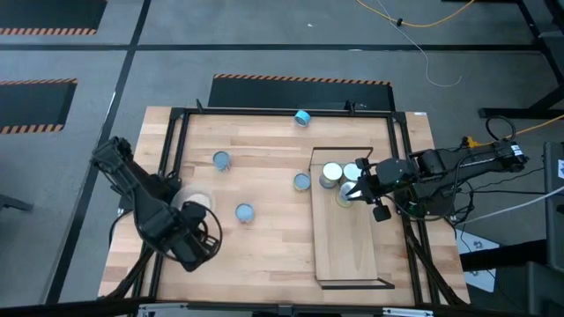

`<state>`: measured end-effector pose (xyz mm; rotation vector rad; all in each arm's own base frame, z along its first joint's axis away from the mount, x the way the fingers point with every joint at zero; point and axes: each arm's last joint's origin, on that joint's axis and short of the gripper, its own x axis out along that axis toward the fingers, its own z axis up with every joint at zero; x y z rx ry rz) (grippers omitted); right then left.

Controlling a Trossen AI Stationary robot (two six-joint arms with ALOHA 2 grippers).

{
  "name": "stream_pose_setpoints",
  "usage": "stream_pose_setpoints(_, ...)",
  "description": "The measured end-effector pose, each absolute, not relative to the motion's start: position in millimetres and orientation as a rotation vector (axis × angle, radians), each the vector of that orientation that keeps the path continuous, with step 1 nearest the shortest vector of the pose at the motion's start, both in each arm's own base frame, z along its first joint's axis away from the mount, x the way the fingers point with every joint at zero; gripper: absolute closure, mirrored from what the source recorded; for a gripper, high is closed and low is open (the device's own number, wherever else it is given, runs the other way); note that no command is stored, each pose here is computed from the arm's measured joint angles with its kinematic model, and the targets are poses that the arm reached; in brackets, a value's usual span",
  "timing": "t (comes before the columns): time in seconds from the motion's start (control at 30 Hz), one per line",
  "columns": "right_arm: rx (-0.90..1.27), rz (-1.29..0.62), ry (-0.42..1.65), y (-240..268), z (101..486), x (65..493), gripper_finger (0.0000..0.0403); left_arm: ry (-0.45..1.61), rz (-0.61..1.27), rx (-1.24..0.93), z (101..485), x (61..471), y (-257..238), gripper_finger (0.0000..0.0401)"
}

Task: Pick and place cans onto a shelf
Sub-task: Put the orange can onto the shelf aligned with the light blue can

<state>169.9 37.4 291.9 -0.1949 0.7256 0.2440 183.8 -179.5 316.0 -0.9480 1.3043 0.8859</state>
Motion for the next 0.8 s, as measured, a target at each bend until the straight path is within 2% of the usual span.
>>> stream_pose_setpoints(0.13,-0.195,0.244,0.726,37,292,170,0.0335,1.353,0.933,-1.003,305,182,-183,0.0336)
stream_pose_setpoints(0.4,-0.195,0.244,0.726,37,292,170,0.0335,1.368,1.033,-1.068,282,181,-184,0.0289)
stream_pose_setpoints(0.6,-0.195,0.244,0.725,37,292,170,0.0335,1.372,1.157,-1.090,264,176,-181,0.0288)
stream_pose_setpoints(0.8,-0.195,0.244,0.726,37,292,170,0.0335,1.360,1.108,-1.144,251,180,-184,0.0288)
